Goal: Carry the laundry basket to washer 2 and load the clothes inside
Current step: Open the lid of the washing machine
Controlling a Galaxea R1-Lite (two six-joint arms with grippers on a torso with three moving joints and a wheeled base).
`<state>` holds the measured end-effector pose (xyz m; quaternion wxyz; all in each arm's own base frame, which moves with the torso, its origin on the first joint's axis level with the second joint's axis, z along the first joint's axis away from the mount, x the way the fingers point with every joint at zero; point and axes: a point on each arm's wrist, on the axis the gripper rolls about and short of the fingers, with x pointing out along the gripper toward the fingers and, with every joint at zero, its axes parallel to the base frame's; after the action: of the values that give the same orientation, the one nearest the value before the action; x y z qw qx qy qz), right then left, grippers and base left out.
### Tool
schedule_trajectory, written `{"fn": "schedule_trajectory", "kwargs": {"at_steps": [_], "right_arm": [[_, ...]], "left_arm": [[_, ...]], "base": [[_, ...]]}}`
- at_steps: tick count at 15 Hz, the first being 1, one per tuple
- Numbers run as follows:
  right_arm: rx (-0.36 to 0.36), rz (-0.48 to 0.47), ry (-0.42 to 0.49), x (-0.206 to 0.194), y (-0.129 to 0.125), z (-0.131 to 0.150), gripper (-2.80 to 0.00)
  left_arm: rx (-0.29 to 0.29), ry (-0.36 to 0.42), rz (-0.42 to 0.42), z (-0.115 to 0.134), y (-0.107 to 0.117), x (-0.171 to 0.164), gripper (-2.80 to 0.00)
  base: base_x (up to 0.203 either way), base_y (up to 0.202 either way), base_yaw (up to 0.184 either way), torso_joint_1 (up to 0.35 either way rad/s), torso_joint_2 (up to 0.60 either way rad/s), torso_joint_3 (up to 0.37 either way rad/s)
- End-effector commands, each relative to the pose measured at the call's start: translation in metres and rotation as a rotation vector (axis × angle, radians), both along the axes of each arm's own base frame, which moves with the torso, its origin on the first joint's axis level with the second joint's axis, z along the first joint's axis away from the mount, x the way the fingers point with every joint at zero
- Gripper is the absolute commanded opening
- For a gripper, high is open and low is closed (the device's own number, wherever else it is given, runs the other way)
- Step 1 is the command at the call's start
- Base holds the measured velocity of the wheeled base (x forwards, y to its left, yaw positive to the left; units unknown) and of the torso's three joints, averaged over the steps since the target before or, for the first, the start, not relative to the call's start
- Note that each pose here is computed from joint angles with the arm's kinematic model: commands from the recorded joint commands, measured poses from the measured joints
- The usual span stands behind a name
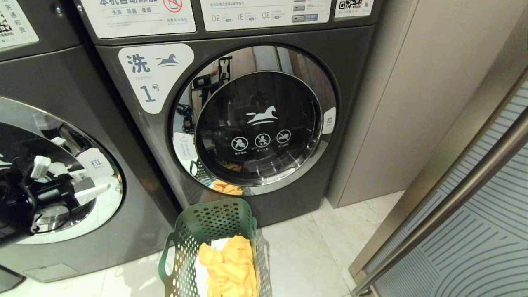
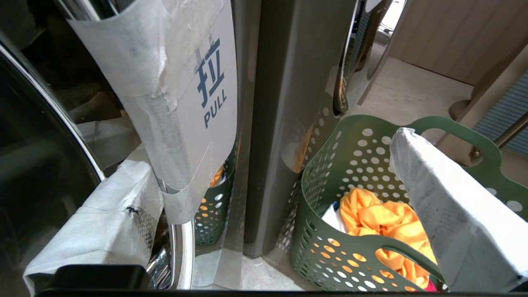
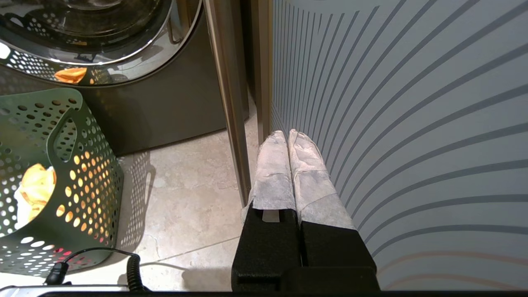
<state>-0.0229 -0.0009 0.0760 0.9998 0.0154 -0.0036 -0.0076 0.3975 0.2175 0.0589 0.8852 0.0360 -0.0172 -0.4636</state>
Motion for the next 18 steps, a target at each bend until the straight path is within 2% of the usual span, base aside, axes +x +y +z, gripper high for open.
{"fn": "schedule_trajectory", "kwargs": {"at_steps": [1,3,7,10,14,16,18], "right_arm": [[0.0,0.0,0.001,0.0,0.0,0.0,-2.8],[0.0,0.0,0.001,0.0,0.0,0.0,-2.8],[0.0,0.0,0.001,0.0,0.0,0.0,-2.8],[0.001,0.0,0.001,0.0,0.0,0.0,-2.8],[0.0,0.0,0.001,0.0,0.0,0.0,-2.8],[0.0,0.0,0.001,0.0,0.0,0.0,-2.8],[0.0,0.0,0.001,0.0,0.0,0.0,-2.8]], "left_arm": [[0.003,-0.005,-0.009,0.0,0.0,-0.005,0.0],[0.007,-0.01,-0.004,-0.001,0.001,-0.007,0.0],[0.009,-0.013,0.047,0.0,0.021,-0.019,0.0],[0.013,-0.017,0.148,0.007,0.058,-0.045,0.0],[0.03,-0.033,0.345,0.017,0.122,-0.105,0.0],[0.054,-0.054,0.437,0.043,0.136,-0.145,0.0],[0.09,-0.082,0.537,0.087,0.133,-0.195,0.0]], "base": [[0.0,0.0,0.0,0.0,0.0,0.0],[0.0,0.0,0.0,0.0,0.0,0.0],[0.0,0.0,0.0,0.0,0.0,0.0],[0.0,0.0,0.0,0.0,0.0,0.0],[0.0,0.0,0.0,0.0,0.0,0.0],[0.0,0.0,0.0,0.0,0.0,0.0],[0.0,0.0,0.0,0.0,0.0,0.0]]}}
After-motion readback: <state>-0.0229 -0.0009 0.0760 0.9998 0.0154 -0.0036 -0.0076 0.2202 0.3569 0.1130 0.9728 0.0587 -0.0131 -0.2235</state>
